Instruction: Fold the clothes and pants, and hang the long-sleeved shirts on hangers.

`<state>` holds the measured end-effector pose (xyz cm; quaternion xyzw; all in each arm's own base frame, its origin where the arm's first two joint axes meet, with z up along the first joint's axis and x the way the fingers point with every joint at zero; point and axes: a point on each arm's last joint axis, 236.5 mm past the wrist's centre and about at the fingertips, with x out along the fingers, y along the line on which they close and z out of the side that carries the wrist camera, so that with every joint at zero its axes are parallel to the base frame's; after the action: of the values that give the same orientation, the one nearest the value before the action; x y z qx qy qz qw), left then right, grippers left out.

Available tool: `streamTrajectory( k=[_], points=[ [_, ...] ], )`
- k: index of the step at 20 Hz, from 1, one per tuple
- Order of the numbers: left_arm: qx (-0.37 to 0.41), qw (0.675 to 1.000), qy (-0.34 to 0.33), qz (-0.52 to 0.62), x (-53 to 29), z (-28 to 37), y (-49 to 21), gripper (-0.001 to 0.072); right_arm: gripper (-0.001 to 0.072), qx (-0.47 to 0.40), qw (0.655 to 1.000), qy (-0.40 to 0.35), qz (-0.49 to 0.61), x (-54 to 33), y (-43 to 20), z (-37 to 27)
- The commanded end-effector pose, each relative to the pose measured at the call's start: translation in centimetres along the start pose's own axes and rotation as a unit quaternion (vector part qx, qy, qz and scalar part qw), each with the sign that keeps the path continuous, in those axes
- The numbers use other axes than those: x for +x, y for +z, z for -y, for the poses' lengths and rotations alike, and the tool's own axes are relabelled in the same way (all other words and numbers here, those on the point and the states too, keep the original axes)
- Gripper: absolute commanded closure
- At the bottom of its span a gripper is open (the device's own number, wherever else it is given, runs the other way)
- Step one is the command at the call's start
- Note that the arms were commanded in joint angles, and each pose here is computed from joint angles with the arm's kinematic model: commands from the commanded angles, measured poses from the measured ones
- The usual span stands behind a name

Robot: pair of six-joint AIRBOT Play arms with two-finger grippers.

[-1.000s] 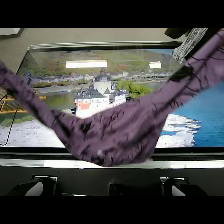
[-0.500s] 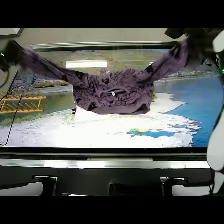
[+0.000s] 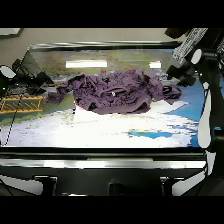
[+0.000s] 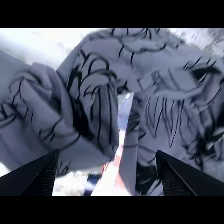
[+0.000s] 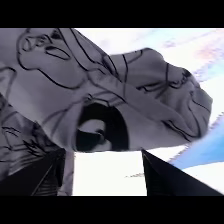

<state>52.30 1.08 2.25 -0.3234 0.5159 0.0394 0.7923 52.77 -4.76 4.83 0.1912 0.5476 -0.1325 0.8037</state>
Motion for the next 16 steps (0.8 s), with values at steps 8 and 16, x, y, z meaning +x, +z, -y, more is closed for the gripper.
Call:
streamTrajectory(
  k=[8, 16],
  points=[
    [-0.050, 0.985, -0.058, -0.154, 7.1, 2.1, -12.7, -0.0013, 0.0077, 0.053, 0.965, 0.167, -0.197, 4.8, -11.4, -2.3],
    [-0.054, 0.979, -0.060, -0.188, 10.8, 3.7, -16.9, -0.0013, 0.0146, 0.084, 0.957, 0.224, -0.166, 10.5, -15.4, -10.5]
  ],
)
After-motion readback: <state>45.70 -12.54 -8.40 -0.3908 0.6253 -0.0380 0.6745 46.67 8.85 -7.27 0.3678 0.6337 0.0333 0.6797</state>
